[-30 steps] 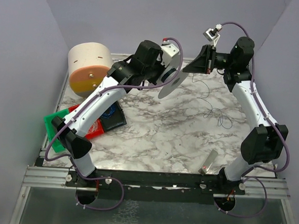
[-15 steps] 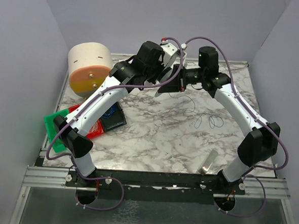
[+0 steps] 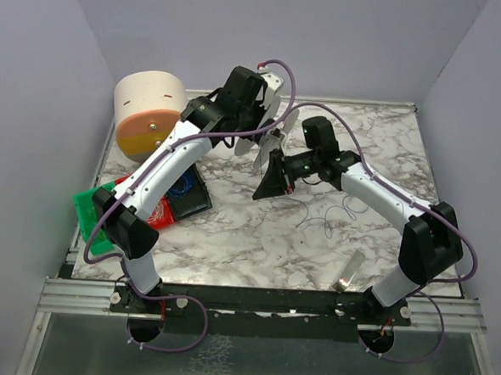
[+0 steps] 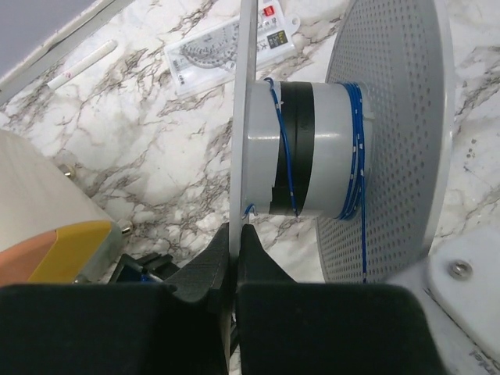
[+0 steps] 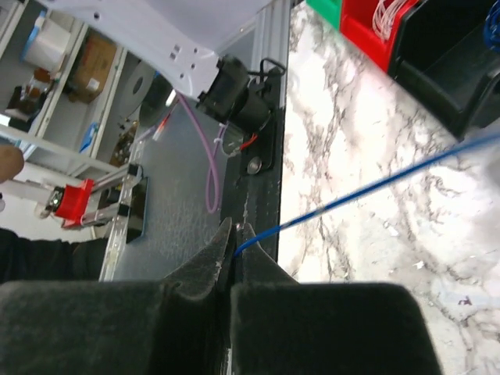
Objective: Wrap the cables
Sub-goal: Wrap the cable around the cable reel.
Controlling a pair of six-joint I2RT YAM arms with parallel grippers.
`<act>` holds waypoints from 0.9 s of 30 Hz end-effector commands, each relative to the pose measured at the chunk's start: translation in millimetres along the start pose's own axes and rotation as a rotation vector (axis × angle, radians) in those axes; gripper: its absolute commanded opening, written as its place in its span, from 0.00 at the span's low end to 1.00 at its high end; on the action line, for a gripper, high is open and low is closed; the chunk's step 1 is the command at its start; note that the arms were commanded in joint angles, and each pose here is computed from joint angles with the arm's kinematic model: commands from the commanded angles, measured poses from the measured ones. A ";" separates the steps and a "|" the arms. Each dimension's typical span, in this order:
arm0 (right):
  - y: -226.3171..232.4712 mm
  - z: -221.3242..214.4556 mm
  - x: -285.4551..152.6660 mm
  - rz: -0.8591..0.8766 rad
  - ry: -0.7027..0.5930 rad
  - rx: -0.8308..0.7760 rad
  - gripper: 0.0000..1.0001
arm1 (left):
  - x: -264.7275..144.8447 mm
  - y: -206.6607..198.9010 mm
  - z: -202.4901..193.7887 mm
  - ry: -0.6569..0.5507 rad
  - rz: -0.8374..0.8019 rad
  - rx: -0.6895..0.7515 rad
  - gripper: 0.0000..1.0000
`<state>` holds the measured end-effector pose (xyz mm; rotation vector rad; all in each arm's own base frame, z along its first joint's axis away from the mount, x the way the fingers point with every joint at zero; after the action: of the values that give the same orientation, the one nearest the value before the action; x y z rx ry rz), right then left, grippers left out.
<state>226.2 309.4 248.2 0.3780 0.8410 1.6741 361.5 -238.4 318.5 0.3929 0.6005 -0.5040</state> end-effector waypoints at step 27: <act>-111.5 13.6 -121.7 -0.674 -0.458 0.062 0.00 | -94.2 18.5 74.0 -0.415 -0.444 -0.185 0.00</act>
<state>309.8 232.8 194.1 0.5134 0.7365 1.1786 361.1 -219.1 395.3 0.0052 0.4523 -0.7699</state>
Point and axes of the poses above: each gripper's point midway between its finger pads, its own x axis out along the fingers, its own y axis along the line the jaws close on, z = x × y, the point moved 3 cm from there along -x, back along the fingers, and after that the axes turned 4 degrees about x, right-handed, at the moved point
